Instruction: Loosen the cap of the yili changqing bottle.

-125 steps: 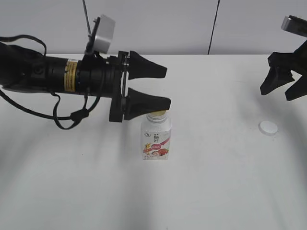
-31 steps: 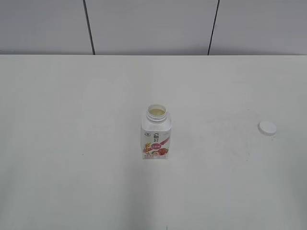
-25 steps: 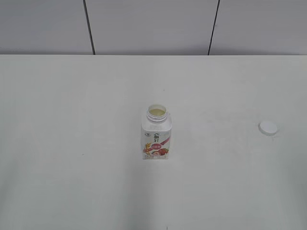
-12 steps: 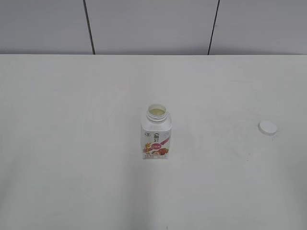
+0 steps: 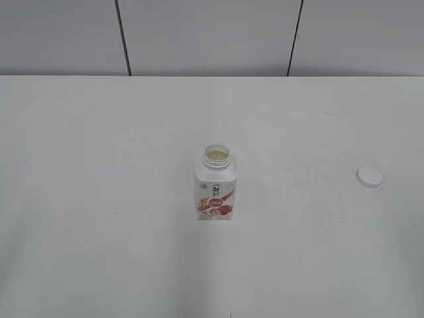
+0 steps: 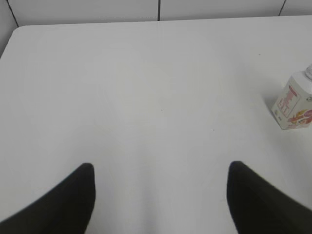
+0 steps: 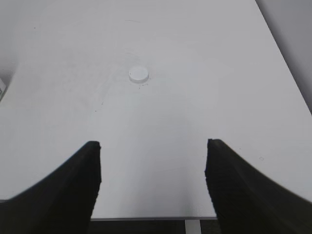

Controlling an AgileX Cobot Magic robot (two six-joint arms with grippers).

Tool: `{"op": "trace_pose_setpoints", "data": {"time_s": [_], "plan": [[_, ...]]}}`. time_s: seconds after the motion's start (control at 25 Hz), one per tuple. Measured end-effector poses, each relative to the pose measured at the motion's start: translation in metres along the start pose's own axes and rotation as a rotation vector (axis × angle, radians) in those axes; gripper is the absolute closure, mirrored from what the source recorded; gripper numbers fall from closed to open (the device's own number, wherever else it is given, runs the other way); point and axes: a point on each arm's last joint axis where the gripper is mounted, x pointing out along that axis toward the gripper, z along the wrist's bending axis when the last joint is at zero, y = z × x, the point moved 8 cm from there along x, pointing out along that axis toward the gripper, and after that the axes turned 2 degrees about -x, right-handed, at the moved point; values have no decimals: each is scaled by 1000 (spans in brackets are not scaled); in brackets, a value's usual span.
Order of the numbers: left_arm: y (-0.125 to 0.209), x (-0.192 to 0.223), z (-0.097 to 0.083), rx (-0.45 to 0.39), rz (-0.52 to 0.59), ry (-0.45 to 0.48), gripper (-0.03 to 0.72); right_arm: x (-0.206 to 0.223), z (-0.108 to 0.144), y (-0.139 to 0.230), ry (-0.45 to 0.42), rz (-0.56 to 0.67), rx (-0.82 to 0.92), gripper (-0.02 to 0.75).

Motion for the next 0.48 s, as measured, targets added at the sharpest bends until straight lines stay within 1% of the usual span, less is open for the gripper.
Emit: {"op": "trace_pose_setpoints", "data": {"time_s": [0.48], "plan": [[0, 0, 0, 0, 0, 0, 177, 0, 0, 0, 0, -1, 0, 205]]}}
